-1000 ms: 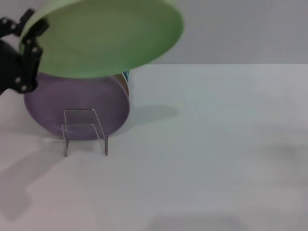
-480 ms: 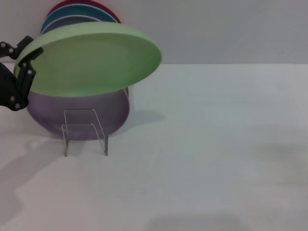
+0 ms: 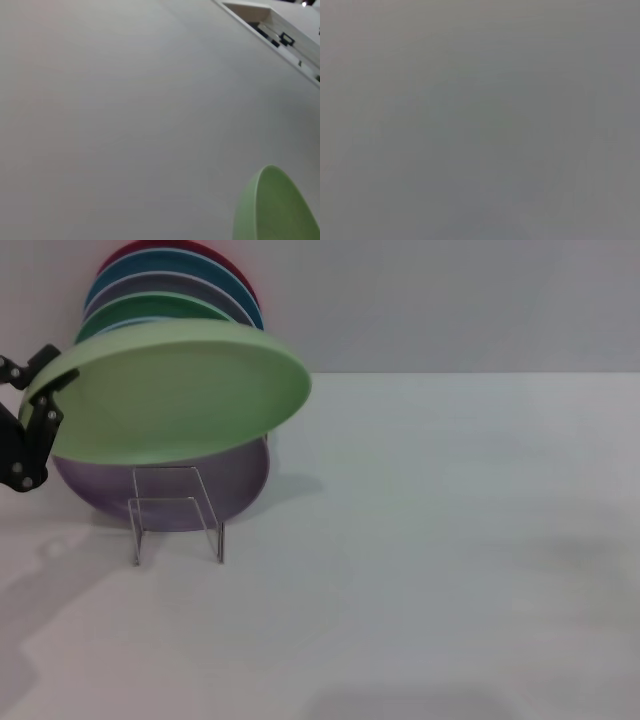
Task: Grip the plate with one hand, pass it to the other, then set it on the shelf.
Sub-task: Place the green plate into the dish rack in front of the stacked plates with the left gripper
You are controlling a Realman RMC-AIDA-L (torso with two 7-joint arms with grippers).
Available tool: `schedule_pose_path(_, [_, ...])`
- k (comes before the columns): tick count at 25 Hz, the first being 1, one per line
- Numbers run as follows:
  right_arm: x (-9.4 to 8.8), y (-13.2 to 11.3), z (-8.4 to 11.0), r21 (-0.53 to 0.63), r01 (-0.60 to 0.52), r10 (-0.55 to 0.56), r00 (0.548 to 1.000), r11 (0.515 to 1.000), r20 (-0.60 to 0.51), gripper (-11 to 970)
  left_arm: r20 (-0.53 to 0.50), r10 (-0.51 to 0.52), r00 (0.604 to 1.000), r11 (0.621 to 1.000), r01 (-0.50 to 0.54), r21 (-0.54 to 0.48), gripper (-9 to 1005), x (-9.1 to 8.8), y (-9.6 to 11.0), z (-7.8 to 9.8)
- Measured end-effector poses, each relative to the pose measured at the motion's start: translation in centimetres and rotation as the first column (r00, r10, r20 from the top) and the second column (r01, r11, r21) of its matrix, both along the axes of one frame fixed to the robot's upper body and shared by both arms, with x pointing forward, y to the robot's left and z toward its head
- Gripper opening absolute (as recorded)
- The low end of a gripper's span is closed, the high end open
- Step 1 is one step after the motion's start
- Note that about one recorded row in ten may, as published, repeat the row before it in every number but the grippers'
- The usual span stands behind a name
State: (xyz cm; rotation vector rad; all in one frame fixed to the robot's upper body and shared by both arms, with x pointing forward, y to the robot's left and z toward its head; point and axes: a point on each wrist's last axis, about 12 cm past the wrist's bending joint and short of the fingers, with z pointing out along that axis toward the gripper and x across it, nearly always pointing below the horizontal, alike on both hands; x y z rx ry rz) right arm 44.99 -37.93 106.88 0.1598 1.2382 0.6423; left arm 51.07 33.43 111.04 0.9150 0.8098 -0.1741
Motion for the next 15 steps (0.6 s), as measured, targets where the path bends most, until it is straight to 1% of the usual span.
schedule_pose_path(15, [-0.19, 0.49, 0.22, -0.006, -0.04, 0.04, 0.999, 0.999, 0.023, 594, -0.022, 0.033, 0.999, 0.997, -0.032, 0.067, 87, 0.05, 0.43, -0.68])
